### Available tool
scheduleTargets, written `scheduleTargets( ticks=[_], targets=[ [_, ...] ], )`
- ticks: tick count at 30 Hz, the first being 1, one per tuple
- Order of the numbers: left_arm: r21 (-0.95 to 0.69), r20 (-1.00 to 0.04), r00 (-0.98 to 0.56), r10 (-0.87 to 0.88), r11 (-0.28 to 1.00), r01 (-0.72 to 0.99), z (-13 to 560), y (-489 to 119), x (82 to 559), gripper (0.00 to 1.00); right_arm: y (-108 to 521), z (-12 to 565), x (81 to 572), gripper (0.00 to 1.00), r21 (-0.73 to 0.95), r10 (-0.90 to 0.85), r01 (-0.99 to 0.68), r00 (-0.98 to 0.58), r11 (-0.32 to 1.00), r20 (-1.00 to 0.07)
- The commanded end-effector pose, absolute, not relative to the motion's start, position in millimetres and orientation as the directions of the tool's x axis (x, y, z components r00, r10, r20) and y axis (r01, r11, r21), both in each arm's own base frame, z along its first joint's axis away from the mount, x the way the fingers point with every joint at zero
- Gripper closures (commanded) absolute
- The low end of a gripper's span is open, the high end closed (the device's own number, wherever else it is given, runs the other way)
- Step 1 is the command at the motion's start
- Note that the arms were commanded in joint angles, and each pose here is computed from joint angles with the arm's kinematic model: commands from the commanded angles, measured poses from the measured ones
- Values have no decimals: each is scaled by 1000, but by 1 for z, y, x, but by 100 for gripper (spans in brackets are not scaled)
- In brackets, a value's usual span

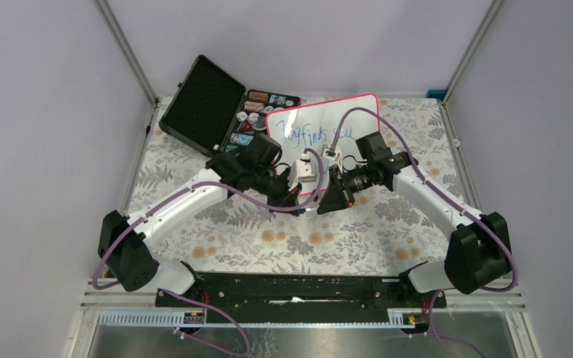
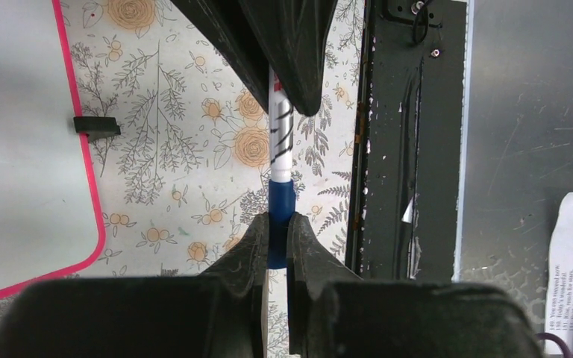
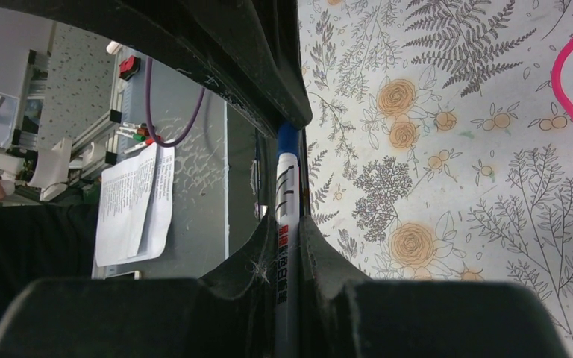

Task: Write a sentence on the whiteboard
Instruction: Insert the whiteboard marker without the cap into the pen cap.

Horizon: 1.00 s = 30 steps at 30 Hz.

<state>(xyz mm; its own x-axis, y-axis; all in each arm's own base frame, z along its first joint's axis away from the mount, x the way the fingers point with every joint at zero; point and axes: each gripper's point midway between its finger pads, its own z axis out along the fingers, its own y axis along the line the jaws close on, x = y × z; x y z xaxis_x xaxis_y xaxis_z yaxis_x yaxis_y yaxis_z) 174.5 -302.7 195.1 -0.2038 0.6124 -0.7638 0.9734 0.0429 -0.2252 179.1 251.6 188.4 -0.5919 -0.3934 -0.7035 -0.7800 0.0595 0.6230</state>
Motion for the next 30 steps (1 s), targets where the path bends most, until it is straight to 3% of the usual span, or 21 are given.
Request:
scheduleTargets(
  ticks=[1,13,17,19,26,30],
  targets=[
    [-212,-835,-188,517,14,977,232,-324,181,100,264,189,180,100,597,-428,-800,-558,50,-711],
    [-231,-831,-215,513,33,972,233,-330,186,100,282,187,165,100,674,-460,-739,-589,-28,-665],
    [-184,-839,-205,504,92,979,242,-321,199,63,279,195,176,100,671,-430,-741,-599,-24,-676],
    [-189,-852,-224,473,122,974,251,-312,210,51,274,200,188,100,692,-392,-721,-631,-22,-670],
    [-300,-910,-331,251,152,942,305,-273,235,44,253,230,225,100,749,-253,-661,-717,-51,-649],
    [-511,-854,-519,43,124,851,325,-260,248,44,259,249,245,100,748,-187,-663,-737,13,-650]
  ],
)
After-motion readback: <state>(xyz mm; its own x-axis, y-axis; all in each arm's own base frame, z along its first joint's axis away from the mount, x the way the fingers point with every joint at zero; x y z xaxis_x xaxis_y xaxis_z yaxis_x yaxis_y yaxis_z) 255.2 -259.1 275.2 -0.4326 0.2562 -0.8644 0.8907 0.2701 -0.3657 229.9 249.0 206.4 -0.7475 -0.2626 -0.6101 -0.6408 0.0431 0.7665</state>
